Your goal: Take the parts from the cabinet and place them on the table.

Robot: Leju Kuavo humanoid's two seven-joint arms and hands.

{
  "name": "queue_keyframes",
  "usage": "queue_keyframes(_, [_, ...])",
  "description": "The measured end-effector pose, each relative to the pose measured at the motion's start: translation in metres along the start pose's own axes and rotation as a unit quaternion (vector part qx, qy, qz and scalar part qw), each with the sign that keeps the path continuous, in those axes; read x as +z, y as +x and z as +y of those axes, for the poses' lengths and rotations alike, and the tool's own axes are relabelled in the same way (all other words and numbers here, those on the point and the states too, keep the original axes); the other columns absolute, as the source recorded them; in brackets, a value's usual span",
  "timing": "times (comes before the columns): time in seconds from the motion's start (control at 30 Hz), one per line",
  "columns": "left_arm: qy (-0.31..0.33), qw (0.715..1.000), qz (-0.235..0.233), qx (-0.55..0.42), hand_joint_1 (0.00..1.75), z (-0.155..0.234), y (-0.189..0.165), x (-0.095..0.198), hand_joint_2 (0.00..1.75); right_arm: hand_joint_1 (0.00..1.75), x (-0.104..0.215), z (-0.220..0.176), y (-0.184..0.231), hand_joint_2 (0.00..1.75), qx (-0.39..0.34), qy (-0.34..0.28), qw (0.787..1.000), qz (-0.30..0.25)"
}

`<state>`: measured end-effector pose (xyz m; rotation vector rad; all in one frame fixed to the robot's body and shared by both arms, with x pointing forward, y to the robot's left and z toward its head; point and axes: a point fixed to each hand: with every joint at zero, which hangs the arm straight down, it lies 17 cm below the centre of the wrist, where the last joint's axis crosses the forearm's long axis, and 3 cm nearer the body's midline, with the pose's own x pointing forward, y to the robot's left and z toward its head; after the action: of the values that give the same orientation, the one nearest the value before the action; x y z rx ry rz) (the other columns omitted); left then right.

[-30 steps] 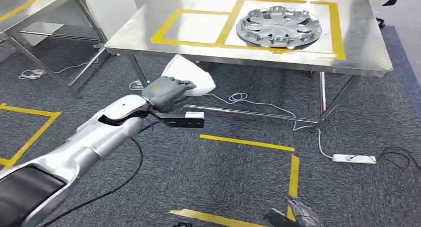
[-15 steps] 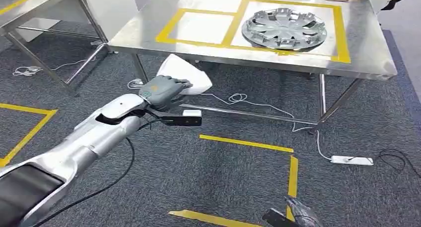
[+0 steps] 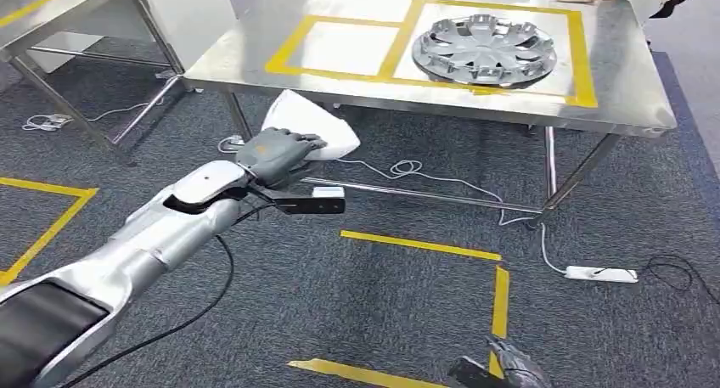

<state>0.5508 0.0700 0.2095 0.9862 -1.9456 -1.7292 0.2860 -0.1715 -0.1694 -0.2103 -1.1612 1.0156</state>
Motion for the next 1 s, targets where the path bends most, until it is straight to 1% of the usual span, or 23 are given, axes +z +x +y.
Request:
queue_keyframes(0.47, [-0.004, 1.000, 0.001, 0.008, 1.75, -0.005, 0.000, 0.004, 1.75, 0.00, 0.000, 0.001, 0.001, 1.75, 0.000, 0.003, 1.000, -0.001])
queue_keyframes(0.73, [-0.014, 1.000, 0.005, 0.003, 1.75, -0.009, -0.008, 0.010, 1.75, 0.00, -0.001, 0.003, 0.003, 1.75, 0.004, 0.006, 1.000, -0.003])
queue_keyframes(0.9, [-0.006, 1.000, 0.009, 0.001, 1.75, -0.004, -0.012, 0.008, 1.75, 0.00, -0.002, 0.002, 0.004, 1.75, 0.004, 0.005, 1.000, -0.004])
queue_keyframes(1.0, [-0.009, 1.000, 0.010, 0.004, 1.75, -0.009, -0.010, 0.011, 1.75, 0.00, 0.000, 0.006, 0.004, 1.75, 0.002, 0.008, 1.000, -0.003])
